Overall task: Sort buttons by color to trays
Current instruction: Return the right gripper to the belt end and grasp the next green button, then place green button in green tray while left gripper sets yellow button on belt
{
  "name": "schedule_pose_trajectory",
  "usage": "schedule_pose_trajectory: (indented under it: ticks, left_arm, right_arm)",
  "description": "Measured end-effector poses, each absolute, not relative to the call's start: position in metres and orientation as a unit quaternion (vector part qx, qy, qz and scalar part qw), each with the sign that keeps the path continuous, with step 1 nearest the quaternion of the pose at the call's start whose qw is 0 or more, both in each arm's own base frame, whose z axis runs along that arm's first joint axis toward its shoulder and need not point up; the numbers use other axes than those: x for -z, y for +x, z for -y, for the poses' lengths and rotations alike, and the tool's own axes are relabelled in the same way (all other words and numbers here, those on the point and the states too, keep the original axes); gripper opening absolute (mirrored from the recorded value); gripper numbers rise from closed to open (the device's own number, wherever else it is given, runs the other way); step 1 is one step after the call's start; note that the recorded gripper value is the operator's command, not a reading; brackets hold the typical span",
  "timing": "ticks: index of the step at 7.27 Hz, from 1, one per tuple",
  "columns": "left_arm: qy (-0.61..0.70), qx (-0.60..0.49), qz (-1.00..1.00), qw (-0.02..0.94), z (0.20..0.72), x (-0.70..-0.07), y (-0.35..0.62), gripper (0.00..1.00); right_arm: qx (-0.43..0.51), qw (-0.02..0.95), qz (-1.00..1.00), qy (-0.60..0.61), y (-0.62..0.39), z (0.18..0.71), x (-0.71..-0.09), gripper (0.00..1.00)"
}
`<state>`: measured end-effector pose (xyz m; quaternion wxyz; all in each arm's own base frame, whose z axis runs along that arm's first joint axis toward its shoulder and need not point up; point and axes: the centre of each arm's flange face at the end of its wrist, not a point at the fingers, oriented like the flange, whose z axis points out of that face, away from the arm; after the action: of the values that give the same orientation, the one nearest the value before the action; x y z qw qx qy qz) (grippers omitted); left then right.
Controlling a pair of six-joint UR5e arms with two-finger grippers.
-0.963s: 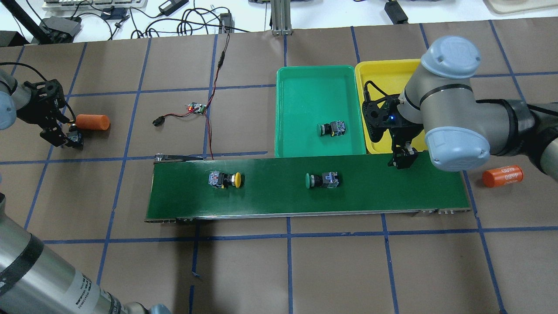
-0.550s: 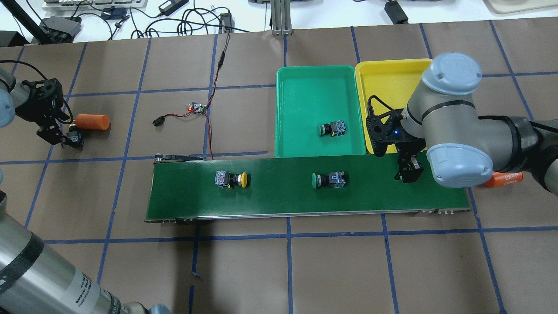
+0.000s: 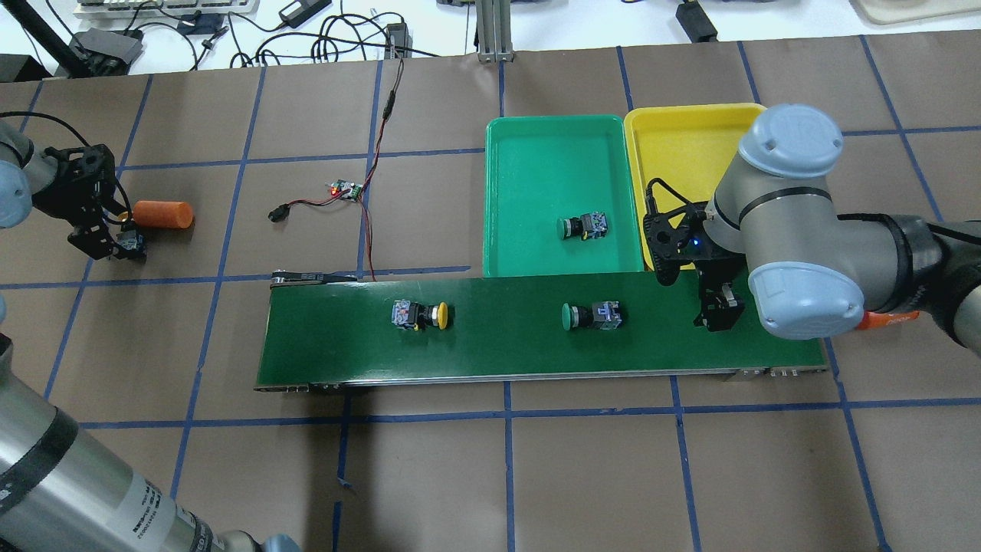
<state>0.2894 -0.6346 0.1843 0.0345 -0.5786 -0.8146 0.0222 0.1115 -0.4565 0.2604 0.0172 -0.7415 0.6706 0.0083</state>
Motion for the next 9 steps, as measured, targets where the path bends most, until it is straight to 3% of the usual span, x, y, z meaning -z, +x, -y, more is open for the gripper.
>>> schedule_pose_trajectory:
  ticks: [1, 2, 4, 5, 9]
  left_arm:
    - [-0.579, -0.022, 0.814, 0.034, 0.635, -0.182, 0.29, 1.0]
    - [-0.578, -0.022, 0.815, 0.035, 0.635, -0.18, 0.29, 0.89]
    - [-0.577, -0.022, 0.816, 0.035, 0.636, -0.177, 0.29, 0.13]
    - [-0.576, -0.023, 0.817, 0.033, 0.636, -0.178, 0.29, 0.0]
    - [-0.544, -0.022, 0.839, 0.025, 0.631, -0.211, 0.287, 0.0]
  right_arm:
    - [-0.01, 0.019, -0.671, -0.741, 0.112, 0.452, -0.257, 1.0]
    - [-0.01, 0.021, -0.673, -0.74, 0.113, 0.449, -0.256, 1.0]
    - [-0.011, 0.023, -0.673, -0.739, 0.113, 0.446, -0.254, 1.0]
    - [-0.011, 0.025, -0.673, -0.739, 0.114, 0.445, -0.253, 1.0]
    - [-0.009, 0.032, -0.672, -0.74, 0.117, 0.441, -0.25, 1.0]
